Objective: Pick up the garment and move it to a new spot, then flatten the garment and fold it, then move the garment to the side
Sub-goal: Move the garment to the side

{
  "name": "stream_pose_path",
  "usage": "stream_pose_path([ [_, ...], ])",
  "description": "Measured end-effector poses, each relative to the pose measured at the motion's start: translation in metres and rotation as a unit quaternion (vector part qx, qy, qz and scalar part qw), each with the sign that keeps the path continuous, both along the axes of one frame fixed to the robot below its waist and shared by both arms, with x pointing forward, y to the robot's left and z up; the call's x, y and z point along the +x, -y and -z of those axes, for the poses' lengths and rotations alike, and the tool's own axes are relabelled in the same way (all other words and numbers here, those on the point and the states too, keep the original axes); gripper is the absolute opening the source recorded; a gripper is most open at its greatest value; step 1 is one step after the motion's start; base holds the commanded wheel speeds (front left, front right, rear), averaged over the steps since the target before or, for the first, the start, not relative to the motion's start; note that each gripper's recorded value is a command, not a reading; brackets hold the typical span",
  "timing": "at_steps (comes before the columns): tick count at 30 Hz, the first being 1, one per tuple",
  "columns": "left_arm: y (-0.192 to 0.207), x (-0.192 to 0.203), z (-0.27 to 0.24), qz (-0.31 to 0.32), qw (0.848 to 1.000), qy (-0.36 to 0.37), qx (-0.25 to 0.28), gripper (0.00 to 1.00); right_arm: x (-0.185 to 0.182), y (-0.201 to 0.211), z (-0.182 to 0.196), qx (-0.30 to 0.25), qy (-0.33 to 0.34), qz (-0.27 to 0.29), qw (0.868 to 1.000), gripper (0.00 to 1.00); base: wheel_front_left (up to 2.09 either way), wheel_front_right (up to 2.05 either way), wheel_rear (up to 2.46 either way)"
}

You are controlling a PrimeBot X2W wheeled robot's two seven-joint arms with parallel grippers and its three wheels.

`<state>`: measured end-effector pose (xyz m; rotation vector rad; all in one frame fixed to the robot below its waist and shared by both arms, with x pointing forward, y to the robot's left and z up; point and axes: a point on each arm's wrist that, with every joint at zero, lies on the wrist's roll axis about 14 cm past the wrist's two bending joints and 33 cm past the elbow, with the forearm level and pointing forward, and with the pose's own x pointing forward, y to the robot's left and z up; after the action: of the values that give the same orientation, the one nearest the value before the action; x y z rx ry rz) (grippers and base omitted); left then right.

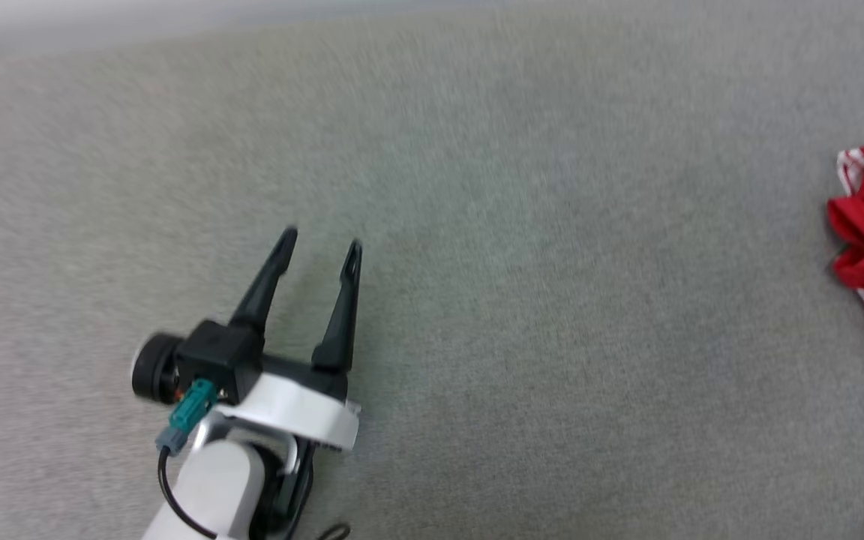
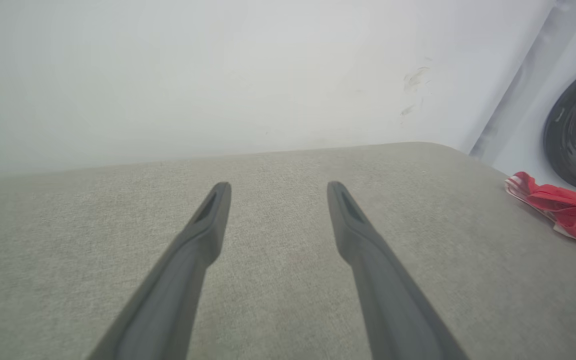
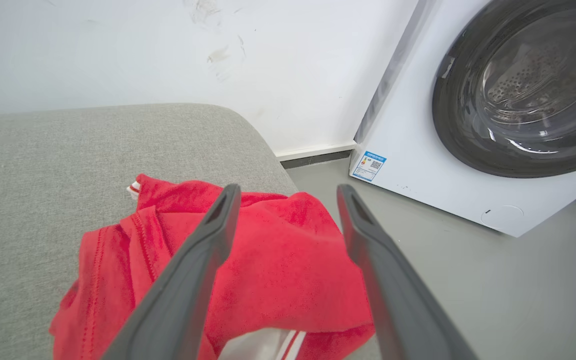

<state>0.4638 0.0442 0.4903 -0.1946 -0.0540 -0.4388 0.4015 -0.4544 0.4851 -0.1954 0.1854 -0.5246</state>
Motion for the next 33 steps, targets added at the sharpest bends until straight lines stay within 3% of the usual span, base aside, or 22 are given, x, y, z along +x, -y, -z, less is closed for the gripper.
stream_pose_path([
  [11, -0.059, -0.058, -0.017, -0.103, 0.995, -0.007, 0.007, 1.00, -0.017, -0.107, -0.001, 0.057, 0.058, -0.112, 0.990, 1.00, 0.00, 0.00, 0.00],
  [20, -0.114, -0.094, -0.026, -0.183, 0.983, 0.002, 0.020, 1.00, -0.031, -0.211, -0.019, 0.106, 0.097, -0.219, 0.965, 1.00, 0.00, 0.00, 0.00],
  [27, -0.134, -0.113, -0.033, -0.210, 0.977, 0.016, 0.027, 1.00, -0.047, -0.244, -0.047, 0.108, 0.128, -0.260, 0.951, 1.00, 0.00, 0.00, 0.00],
  [33, -0.135, -0.122, -0.033, -0.210, 0.977, 0.019, 0.029, 1.00, -0.062, -0.256, -0.055, 0.110, 0.129, -0.272, 0.947, 1.00, 0.00, 0.00, 0.00],
])
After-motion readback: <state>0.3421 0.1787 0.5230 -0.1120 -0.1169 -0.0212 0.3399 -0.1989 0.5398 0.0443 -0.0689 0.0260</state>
